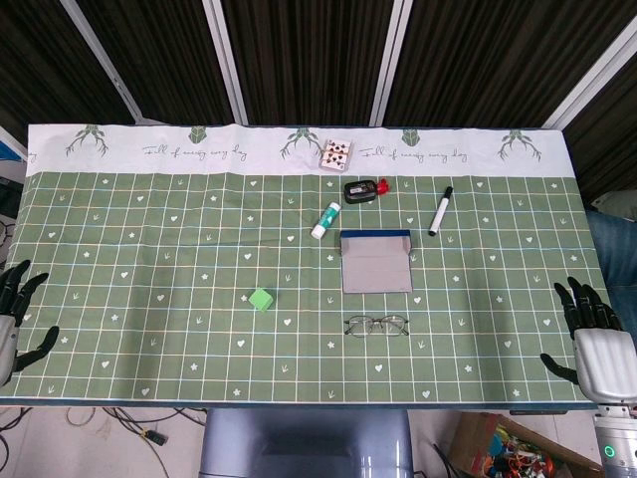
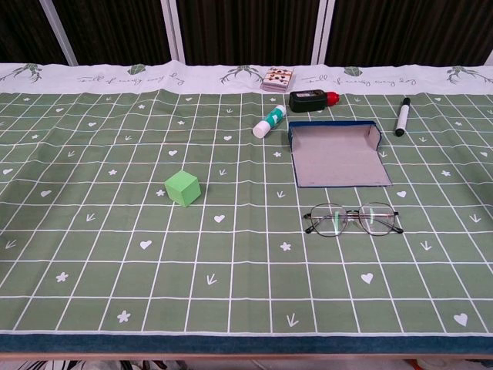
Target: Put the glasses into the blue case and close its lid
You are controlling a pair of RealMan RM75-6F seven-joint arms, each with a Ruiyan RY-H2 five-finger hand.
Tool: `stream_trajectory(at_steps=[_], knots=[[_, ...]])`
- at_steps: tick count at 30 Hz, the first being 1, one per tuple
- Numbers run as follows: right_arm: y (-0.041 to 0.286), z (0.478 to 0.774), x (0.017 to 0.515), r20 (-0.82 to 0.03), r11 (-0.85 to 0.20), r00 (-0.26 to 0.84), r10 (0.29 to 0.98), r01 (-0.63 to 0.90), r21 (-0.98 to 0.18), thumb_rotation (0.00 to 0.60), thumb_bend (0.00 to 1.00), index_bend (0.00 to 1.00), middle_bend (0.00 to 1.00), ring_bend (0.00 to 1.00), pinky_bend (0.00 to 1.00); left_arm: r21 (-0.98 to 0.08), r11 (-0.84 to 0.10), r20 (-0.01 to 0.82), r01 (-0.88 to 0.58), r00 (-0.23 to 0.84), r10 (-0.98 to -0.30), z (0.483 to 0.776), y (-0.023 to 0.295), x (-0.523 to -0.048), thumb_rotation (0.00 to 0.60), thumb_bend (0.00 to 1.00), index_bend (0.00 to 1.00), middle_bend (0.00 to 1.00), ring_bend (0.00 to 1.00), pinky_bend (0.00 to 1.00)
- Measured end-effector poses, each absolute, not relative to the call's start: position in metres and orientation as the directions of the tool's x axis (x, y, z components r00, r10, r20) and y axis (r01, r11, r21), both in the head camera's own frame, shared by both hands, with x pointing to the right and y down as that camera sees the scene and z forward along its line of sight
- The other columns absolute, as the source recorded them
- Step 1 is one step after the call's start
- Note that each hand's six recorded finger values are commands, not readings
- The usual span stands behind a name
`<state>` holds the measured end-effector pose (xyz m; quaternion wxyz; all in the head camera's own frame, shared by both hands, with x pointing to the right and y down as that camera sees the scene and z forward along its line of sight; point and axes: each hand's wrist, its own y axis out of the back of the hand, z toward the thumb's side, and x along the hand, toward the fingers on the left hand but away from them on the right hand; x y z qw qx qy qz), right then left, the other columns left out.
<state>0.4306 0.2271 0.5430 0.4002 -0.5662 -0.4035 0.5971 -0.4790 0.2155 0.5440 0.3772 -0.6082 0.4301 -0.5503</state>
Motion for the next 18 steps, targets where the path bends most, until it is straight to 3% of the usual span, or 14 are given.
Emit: stream_trajectory(at_steps=[18], knots=[[0.2250,0.5462,0.4321,-0.357,-0.357,-0.046,0.933,-0.005,-0.934,0.600,0.02,0.05,0.03,0.06,0.21,-0.933,-0.347,0.346,-0.098,0.021,-0.938,0.5448,0.2155,-0.4784,0.600,0.31,0.12,0.00,0.00,0.00]])
